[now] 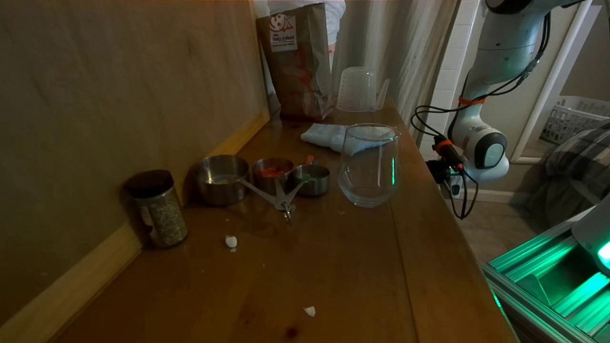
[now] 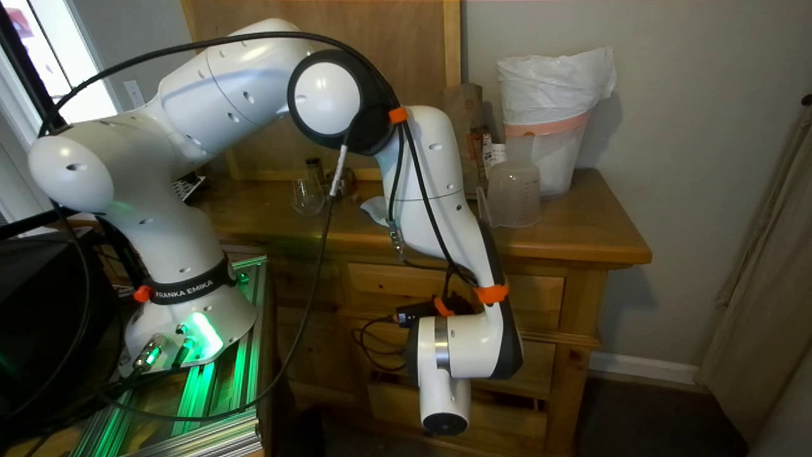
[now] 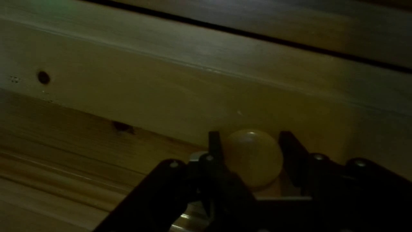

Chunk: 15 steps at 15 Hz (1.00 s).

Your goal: Move the towel to the top drawer on the right, then close the drawer

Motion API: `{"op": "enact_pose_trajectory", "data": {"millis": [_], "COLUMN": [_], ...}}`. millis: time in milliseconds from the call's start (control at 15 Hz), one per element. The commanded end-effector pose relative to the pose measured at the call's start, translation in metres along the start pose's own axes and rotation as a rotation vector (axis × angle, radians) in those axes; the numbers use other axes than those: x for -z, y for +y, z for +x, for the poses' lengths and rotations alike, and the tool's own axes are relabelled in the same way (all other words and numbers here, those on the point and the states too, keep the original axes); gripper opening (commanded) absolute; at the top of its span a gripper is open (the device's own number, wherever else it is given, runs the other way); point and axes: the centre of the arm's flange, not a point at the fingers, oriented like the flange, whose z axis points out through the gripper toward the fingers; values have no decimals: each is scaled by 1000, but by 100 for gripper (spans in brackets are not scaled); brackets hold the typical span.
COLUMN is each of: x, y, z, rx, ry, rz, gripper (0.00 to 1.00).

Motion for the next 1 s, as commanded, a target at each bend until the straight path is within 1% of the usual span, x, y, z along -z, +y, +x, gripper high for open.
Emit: {"op": "enact_pose_trajectory", "data": {"millis": [0, 600, 933], "x": [18, 67, 101], "y": [1, 9, 15], "z": [-9, -18, -31], "rx": [-6, 2, 23], "ry": [19, 70, 121], "rz": [35, 51, 48], "gripper": [23, 23, 23]}}
